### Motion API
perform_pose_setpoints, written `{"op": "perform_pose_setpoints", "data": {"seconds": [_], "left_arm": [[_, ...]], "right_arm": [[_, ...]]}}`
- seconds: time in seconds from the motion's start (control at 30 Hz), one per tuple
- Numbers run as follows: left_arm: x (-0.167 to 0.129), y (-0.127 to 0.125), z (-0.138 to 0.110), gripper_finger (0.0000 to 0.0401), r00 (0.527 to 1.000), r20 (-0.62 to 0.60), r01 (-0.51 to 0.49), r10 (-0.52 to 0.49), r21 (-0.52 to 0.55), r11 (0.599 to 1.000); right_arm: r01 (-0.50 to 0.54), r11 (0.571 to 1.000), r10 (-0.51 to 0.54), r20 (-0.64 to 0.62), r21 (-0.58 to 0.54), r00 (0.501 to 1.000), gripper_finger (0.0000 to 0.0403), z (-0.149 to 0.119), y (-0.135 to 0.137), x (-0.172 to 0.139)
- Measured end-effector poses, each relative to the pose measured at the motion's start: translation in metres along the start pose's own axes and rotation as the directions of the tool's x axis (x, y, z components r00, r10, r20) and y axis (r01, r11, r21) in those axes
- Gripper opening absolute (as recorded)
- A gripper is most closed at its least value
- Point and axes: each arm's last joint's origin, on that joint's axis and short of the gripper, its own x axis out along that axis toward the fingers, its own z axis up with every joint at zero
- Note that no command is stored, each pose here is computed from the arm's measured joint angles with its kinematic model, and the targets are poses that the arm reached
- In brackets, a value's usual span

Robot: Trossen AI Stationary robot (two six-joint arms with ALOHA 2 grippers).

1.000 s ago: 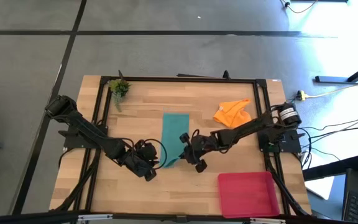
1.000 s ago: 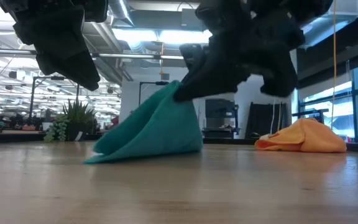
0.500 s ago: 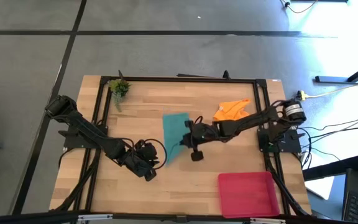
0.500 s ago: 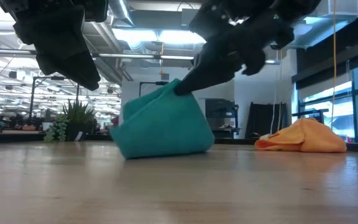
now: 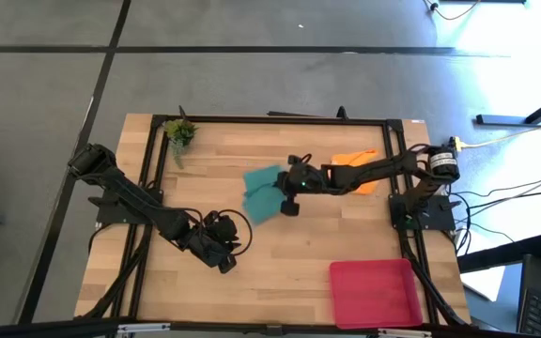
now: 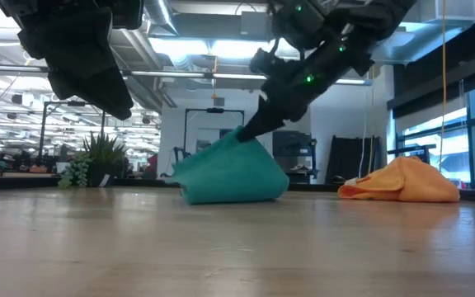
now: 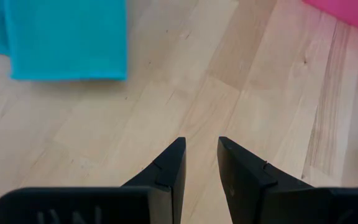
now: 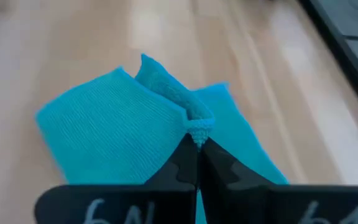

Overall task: Roll microfiber towels into tight, uniform cylinder then place into a basket
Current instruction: Fold the blue microfiber cloth

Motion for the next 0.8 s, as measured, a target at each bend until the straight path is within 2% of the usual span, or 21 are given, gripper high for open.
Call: {"op": "perform_pose_setpoints", "data": {"seconds": [0.33,0.53,0.63,0.8], "left_arm": [[0.0,0.0,0.0,0.0085,1.0,0.003,0.003,-0.003,-0.003,1.0],[0.0,0.0,0.0,0.0085,1.0,0.003,0.003,-0.003,-0.003,1.0],[0.0,0.0,0.0,0.0085,1.0,0.003,0.003,-0.003,-0.003,1.0],[0.0,0.0,0.001,0.0085,1.0,0.004,0.004,-0.004,-0.004,1.0]], "right_arm": [[0.066,0.996,-0.062,-0.06,0.061,0.996,0.0003,-0.019,-0.024,0.005],[0.042,0.997,-0.037,-0.071,0.07,0.997,0.0005,-0.023,-0.028,0.006],[0.006,0.997,-0.001,-0.067,0.076,0.998,0.0018,-0.023,-0.027,0.006],[0.016,0.995,-0.009,-0.071,0.101,0.997,0.0048,-0.023,-0.028,0.006]]}}
